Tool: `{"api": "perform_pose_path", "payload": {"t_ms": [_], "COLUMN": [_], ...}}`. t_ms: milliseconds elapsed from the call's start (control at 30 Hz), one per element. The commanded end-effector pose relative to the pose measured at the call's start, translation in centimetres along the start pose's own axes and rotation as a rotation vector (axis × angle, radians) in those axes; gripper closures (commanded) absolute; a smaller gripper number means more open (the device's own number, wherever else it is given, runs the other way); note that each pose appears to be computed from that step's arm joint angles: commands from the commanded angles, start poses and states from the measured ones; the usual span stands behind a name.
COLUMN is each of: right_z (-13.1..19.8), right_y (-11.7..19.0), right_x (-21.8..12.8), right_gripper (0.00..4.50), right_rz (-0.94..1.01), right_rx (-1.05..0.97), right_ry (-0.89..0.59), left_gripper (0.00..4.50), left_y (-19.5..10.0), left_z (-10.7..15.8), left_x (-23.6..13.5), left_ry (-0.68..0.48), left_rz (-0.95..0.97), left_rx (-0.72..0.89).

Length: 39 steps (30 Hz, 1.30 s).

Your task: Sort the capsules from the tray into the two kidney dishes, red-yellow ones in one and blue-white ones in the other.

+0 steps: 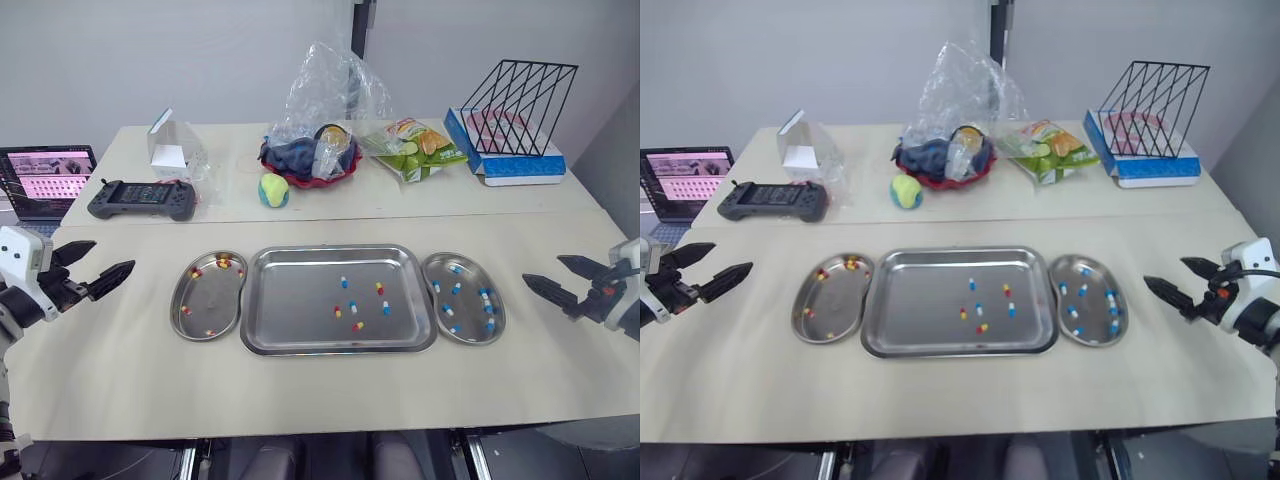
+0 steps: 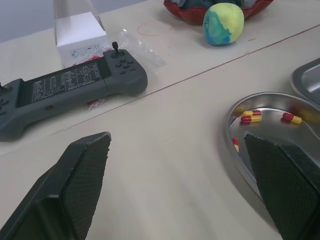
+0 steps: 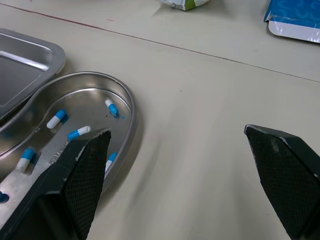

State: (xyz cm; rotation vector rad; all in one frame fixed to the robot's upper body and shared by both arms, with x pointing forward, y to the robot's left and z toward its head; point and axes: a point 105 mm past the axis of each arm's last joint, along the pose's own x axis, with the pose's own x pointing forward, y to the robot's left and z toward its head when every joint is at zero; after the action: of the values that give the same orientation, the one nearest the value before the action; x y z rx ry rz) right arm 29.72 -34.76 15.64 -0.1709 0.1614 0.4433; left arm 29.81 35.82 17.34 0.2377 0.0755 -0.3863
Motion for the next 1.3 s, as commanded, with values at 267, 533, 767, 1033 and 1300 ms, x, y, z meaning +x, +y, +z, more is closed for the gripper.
{"api": "perform_pose_path", "payload": {"t_ms": [267, 533, 767, 1033, 1300], "right_z": [2.6, 3.6, 4.8, 5.8, 6.6], "right_y": [0.1, 1.5, 4.7, 7.9, 9.7], "right_x": [-1.0, -1.1, -1.1, -1.3, -1.3], "right_gripper": [0.0, 0.0, 0.0, 0.0, 0.0], "right_rz": [0.04, 0.106, 0.24, 0.347, 0.386], "right_rx": [-0.029, -0.078, -0.112, -0.091, -0.108], "right_ry": [-0.085, -0.08, -0.078, -0.078, -0.078], "left_gripper": [0.02, 0.02, 0.02, 0.02, 0.02], "left_y": [0.1, -1.6, -10.0, -17.4, -23.2], "left_z": [2.4, 3.7, 6.0, 5.8, 4.7], "left_x": [1.1, 2.5, 6.5, 8.4, 9.6], "left_ry": [-0.043, -0.069, -0.117, -0.095, -0.099], "left_rz": [-0.016, -0.109, -0.458, -0.738, -0.916], "left_rx": [0.065, 0.049, 0.126, 0.266, 0.326]}}
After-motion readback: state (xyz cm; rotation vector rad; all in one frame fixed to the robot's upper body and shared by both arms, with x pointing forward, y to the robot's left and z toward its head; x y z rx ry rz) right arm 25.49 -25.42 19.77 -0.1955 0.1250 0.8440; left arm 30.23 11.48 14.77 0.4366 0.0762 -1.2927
